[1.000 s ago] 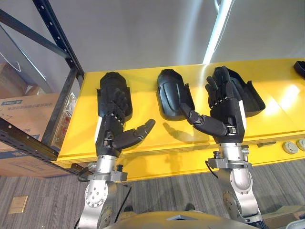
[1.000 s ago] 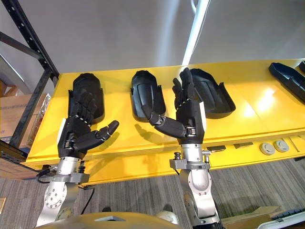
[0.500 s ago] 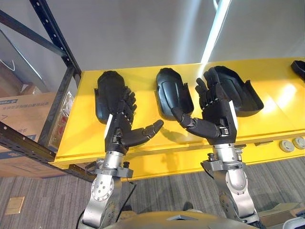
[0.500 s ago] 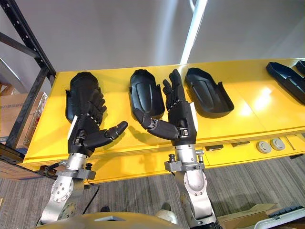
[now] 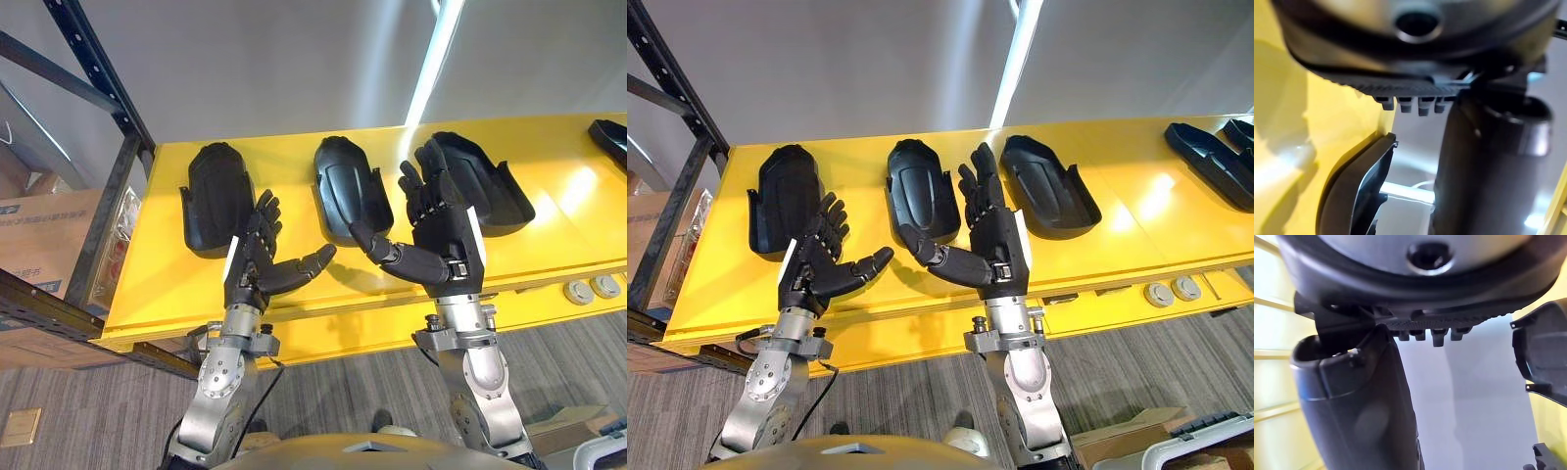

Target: Walk over and take three plastic housings, then place them on the shelf

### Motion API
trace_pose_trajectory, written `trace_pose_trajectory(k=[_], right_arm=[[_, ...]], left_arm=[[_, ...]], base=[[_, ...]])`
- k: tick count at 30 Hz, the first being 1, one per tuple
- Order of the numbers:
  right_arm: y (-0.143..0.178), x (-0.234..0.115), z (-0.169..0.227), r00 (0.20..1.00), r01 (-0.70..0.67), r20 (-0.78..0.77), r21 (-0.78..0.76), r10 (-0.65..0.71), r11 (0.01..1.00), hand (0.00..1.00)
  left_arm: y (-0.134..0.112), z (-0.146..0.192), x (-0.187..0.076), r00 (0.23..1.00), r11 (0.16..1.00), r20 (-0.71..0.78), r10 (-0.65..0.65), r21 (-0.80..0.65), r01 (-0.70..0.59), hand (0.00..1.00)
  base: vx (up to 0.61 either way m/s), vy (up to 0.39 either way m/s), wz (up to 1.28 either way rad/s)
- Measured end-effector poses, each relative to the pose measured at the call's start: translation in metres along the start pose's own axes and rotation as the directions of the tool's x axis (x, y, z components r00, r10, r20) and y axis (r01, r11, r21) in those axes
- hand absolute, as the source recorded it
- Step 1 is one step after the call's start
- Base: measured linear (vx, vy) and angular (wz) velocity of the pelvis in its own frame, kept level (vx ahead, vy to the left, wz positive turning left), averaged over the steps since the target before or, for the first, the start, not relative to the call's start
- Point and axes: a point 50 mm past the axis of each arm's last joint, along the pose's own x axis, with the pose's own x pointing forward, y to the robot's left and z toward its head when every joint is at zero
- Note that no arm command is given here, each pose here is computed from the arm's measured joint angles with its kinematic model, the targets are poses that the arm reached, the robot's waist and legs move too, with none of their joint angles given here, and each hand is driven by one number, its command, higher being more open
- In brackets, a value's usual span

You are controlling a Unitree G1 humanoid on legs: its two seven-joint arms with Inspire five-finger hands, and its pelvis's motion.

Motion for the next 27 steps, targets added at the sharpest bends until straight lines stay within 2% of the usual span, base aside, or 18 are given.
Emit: trace_pose_trajectory(k=[14,27], right_arm=[[0.005,-0.001,-0.006,0.999,-0.018,-0.034,0.017,0.019,1.000,1.00],[0.010,-0.001,-0.007,0.999,-0.033,-0.043,0.032,0.034,0.999,1.00]], left_arm=[[0.005,-0.016,0.004,0.981,0.985,-0.091,0.169,0.034,-0.167,1.00],[0.002,-0.014,0.011,0.972,0.977,-0.094,0.215,0.036,-0.212,1.00]], base=[[-0.01,0.000,-0.03],[0.00,0.000,-0.01]])
